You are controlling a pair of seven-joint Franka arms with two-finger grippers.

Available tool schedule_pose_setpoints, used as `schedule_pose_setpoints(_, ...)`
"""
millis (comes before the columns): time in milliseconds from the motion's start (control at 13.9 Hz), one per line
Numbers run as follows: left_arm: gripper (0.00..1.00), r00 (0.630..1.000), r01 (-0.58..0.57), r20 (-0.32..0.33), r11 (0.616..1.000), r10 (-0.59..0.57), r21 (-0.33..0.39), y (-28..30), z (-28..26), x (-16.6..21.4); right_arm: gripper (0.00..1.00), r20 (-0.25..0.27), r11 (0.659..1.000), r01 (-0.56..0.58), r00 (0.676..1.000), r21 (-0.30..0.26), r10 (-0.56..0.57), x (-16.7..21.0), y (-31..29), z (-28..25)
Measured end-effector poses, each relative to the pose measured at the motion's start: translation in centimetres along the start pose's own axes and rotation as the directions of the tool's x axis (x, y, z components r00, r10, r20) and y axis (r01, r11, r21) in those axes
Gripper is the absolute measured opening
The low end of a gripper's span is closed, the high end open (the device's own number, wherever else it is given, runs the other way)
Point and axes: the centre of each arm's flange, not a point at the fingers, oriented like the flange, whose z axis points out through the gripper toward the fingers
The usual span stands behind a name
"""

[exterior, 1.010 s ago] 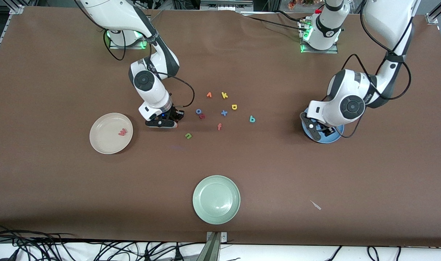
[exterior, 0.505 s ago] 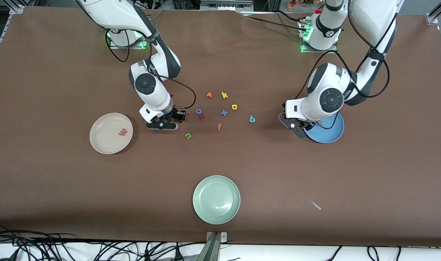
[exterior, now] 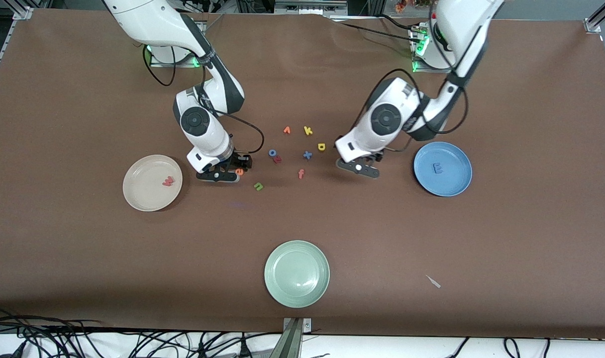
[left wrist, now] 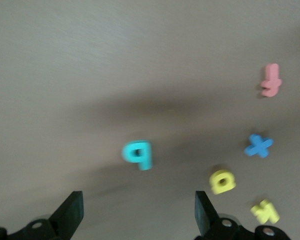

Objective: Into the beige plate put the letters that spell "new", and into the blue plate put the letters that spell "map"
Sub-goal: 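Grasp the teal letter with the left gripper while the right gripper grasps orange e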

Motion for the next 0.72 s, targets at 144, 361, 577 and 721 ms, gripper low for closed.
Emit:
schedule_pose_setpoints(144,0.95,1.000,-0.001,-0.007,1.000,0.002,0.020,0.5,2.5,-0.1,0.75,-0.003,1.000,0.001,1.000,0.002,-0.001,0.4,-0.3,0.2)
schedule_pose_setpoints(361,0.90,1.000,0.021,-0.025,0.998,-0.020,0.061,-0.2,4.5,0.3,0.74,-0.006,1.000,0.001,1.000,0.004,-0.001,0.6,-0.4,0.3)
schedule_pose_setpoints(577,0.88,0.999,0.017,-0.048,0.995,-0.012,0.100,-0.1,4.7,0.4,0.73,-0.002,1.000,0.001,1.000,0.001,-0.001,0.6,-0.5,0.7)
schedule_pose_setpoints(721,0.81,0.999,0.018,-0.049,0.994,-0.013,0.106,-0.1,4.9,0.3,0.70,-0.002,1.000,0.003,1.000,0.001,-0.003,0.6,-0.6,0.7)
